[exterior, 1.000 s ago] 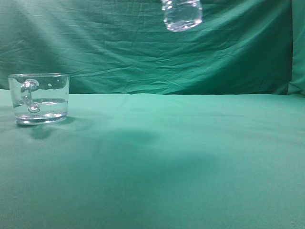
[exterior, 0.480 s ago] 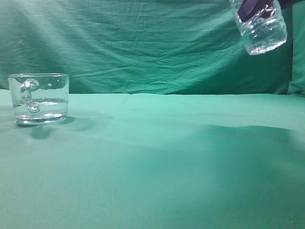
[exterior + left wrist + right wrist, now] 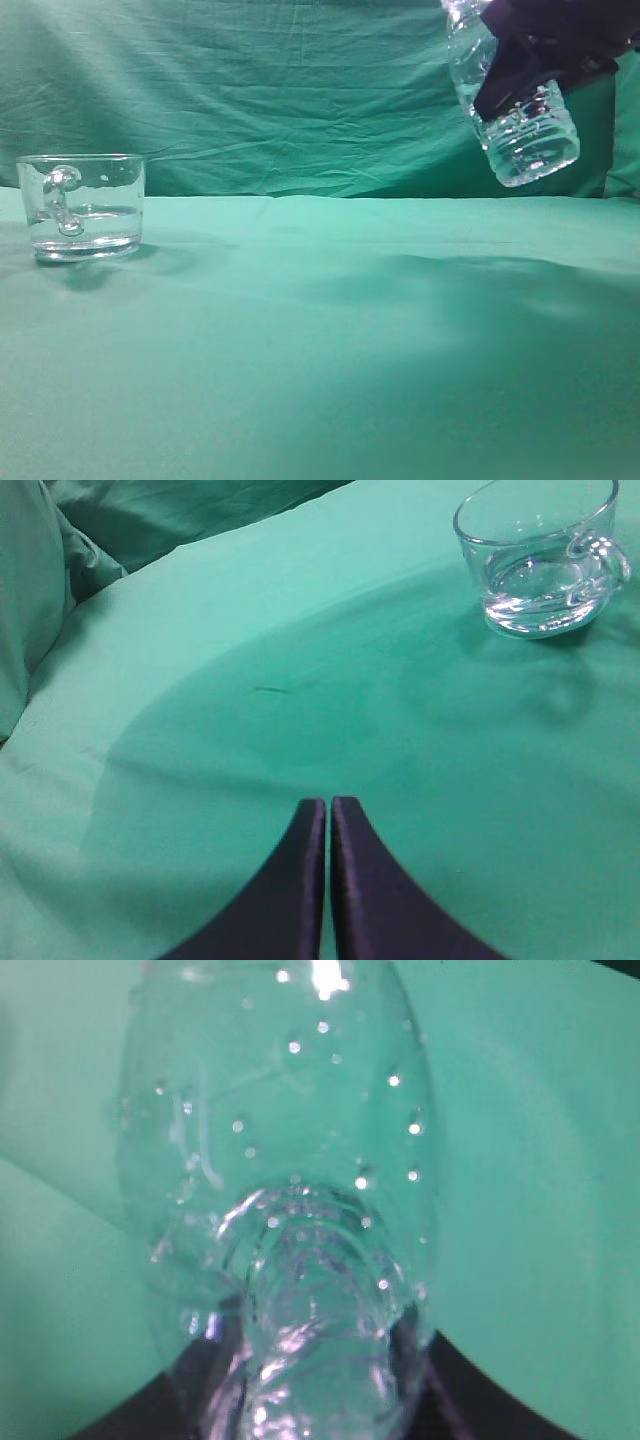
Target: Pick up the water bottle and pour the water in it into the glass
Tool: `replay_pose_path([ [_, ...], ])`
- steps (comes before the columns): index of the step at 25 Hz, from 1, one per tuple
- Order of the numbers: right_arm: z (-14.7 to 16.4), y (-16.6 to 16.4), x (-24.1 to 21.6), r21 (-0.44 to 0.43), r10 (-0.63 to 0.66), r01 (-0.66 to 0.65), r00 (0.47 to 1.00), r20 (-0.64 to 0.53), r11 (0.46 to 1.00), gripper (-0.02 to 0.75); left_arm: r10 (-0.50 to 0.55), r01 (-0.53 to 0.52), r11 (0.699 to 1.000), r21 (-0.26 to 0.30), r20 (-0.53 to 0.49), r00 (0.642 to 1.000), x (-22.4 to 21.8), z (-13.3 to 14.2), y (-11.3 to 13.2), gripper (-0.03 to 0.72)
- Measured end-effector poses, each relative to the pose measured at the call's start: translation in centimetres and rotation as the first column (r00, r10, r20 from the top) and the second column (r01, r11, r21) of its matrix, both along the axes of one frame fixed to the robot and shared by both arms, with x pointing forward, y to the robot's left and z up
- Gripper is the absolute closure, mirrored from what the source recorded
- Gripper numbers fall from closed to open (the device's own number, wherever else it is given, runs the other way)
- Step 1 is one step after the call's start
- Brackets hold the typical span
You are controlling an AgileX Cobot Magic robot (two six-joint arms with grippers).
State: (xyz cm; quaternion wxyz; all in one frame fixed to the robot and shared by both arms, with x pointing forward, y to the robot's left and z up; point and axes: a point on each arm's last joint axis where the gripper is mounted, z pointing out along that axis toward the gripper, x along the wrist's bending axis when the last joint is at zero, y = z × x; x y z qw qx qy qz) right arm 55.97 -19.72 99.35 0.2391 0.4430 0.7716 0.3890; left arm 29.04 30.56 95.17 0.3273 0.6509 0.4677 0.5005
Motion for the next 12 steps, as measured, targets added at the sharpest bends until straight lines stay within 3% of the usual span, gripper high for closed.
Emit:
replay_pose_path([
  [5,0.9,1.0,0.1,0.092,0.064,-0.067,0.997,0.041,0.993,0.476,0.0,0.0,1.0,0.0,0.0,1.0,0.0,0.0,0.0,0.688],
  [12,1.7,1.7,0.1,0.093,0.16,-0.177,0.973,0.166,0.98,0.476,0.0,0.0,1.0,0.0,0.0,1.0,0.0,0.0,0.0,0.688],
])
